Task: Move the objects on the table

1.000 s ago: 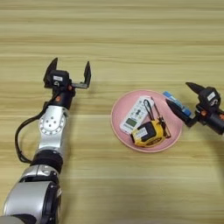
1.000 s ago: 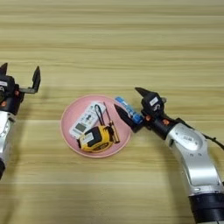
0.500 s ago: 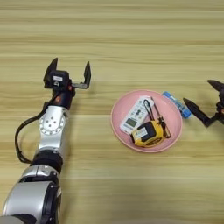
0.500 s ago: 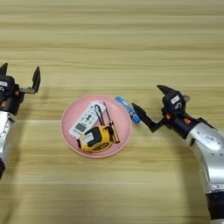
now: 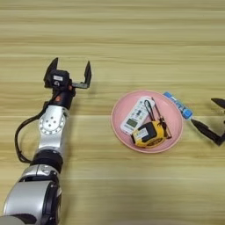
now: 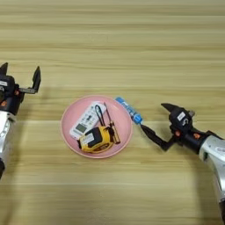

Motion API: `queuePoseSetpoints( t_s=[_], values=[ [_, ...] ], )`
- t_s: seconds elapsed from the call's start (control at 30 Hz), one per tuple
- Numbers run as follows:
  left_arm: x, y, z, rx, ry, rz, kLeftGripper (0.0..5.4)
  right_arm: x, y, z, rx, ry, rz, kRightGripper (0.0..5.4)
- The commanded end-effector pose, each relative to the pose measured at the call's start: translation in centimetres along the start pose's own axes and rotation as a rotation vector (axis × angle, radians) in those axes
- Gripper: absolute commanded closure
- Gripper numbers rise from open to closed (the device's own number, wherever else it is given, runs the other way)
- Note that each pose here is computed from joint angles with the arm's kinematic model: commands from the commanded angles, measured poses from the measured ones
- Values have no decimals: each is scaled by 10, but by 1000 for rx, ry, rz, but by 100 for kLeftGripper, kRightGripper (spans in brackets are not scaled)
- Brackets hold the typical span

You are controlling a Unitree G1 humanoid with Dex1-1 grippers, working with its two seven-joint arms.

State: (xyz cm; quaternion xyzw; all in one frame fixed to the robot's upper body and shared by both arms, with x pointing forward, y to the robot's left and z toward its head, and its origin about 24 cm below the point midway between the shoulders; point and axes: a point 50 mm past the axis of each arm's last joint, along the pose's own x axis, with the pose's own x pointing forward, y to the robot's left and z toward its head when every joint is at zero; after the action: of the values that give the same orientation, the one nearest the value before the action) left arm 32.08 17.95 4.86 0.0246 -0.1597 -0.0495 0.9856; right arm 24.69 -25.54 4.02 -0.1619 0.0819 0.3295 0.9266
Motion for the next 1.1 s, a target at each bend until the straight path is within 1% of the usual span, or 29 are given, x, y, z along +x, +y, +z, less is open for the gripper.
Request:
queuePoseSetpoints(
  t_s=[0.03,0.17,0.3,0.7,0.83,0.9,1.1],
  values=[
    [4,1,3,2,-16,-5,0,2,-3,1,-39,12,13,4],
    [4,0,3,1,-17,-5,0,4,-2,-3,-55,32,16,4],
    [4,-1,3,1,-17,-6,0,8,-2,-3,-56,32,14,4],
    [4,-1,2,-1,-15,-2,0,30,7,-2,-58,34,68,4],
    [4,-1,2,1,-15,-1,0,36,8,-2,-61,42,76,41],
    [3,0,2,1,-16,-1,0,38,8,-2,-62,45,78,76],
    [3,1,2,3,-15,1,0,44,8,-3,-66,65,65,157]
  ],
)
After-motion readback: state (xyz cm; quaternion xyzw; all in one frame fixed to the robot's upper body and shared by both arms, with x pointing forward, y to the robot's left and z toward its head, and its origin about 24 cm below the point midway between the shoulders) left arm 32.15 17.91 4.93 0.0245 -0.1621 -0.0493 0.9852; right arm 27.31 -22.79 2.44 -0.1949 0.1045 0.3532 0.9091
